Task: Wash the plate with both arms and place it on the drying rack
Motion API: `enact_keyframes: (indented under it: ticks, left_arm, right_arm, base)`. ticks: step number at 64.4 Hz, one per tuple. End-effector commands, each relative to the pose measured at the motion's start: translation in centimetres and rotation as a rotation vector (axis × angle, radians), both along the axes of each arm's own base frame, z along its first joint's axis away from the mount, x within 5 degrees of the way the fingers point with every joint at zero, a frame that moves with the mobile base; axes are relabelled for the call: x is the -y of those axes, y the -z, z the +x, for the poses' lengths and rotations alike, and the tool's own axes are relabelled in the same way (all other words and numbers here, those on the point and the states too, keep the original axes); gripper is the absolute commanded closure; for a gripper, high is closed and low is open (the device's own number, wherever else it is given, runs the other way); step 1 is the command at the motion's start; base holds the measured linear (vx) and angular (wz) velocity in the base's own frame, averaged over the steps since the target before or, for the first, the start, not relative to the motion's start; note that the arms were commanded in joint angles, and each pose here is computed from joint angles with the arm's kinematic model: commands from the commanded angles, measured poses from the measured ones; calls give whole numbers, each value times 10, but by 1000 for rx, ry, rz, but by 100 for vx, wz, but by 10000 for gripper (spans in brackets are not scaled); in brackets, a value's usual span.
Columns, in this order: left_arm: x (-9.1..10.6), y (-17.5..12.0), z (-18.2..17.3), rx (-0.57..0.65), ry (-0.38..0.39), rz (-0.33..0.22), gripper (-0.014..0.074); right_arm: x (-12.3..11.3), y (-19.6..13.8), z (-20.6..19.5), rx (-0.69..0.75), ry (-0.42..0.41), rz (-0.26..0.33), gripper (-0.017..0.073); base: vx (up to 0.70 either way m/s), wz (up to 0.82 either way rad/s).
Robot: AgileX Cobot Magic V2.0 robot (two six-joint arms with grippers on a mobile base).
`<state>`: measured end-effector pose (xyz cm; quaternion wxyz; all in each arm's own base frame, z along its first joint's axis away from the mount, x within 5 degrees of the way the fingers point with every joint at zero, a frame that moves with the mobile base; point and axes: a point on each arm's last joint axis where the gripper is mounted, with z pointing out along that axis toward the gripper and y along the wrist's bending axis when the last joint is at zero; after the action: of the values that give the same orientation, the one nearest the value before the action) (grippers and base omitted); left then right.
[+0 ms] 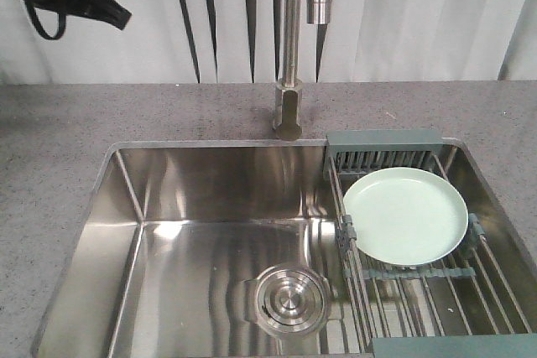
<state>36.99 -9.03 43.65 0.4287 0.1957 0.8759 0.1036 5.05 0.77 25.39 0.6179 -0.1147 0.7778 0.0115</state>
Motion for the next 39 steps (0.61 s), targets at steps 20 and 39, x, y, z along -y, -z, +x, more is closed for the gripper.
enact_keyframes:
  ticks: [20,39]
  left_arm:
    - [-25,-28,-88,239,25,-75,599]
    - [-41,27,-162,314,90,-119,599]
  right_arm:
    - [0,-15,1,101,-7,-1,196]
    - [0,-15,1,101,-7,-1,196]
  base:
    - [0,0]
    - [0,0]
